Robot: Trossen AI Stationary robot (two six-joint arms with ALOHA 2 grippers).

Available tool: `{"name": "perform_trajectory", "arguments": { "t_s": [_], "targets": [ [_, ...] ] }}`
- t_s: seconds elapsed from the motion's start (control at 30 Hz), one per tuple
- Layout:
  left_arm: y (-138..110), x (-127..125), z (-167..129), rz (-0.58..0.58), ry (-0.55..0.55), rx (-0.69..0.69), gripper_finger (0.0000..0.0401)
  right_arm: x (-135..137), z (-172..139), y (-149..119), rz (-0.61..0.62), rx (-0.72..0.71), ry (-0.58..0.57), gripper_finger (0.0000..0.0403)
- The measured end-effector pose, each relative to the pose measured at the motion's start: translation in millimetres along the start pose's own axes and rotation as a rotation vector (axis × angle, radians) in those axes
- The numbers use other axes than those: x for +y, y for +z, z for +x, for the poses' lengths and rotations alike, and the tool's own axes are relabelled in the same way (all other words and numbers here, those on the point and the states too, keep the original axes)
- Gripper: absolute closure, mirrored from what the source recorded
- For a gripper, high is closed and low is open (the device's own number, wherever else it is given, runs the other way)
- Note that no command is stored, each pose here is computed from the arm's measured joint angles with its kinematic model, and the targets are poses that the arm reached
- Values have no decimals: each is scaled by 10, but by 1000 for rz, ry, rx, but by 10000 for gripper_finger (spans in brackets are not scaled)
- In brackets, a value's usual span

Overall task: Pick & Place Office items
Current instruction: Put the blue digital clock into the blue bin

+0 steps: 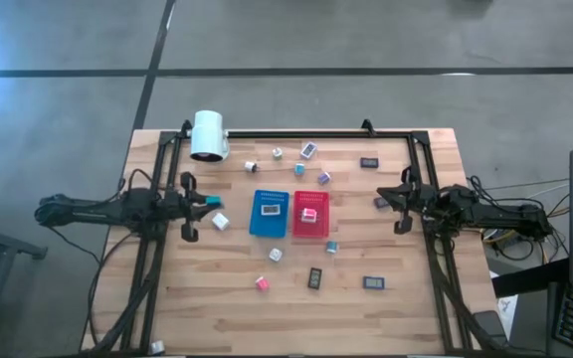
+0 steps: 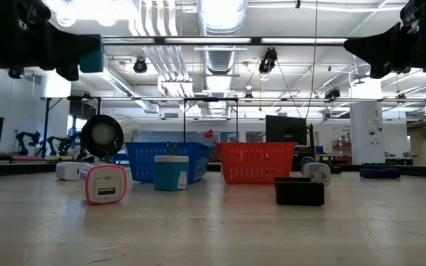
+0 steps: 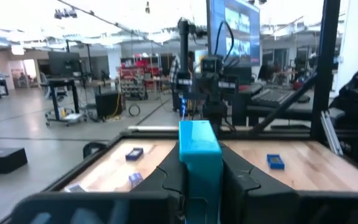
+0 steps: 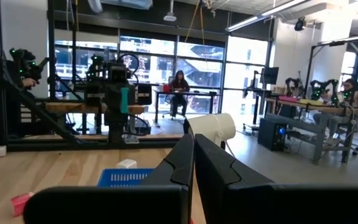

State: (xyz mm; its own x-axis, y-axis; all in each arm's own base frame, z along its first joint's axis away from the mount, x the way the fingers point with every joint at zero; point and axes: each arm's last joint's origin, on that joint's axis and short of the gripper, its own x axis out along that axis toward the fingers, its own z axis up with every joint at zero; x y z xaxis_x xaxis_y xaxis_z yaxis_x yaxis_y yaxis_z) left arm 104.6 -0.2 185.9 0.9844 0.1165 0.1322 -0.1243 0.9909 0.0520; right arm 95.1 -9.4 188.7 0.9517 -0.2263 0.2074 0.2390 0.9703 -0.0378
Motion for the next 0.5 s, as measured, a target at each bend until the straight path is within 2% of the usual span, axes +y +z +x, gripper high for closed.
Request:
{"name": "perform_trajectory", "arguments": {
  "t_s": [0.5],
  "targets": [
    [-35,2,-27,17,-4,28,351,0,0,-2,-3,2,1,394]
  ]
}}
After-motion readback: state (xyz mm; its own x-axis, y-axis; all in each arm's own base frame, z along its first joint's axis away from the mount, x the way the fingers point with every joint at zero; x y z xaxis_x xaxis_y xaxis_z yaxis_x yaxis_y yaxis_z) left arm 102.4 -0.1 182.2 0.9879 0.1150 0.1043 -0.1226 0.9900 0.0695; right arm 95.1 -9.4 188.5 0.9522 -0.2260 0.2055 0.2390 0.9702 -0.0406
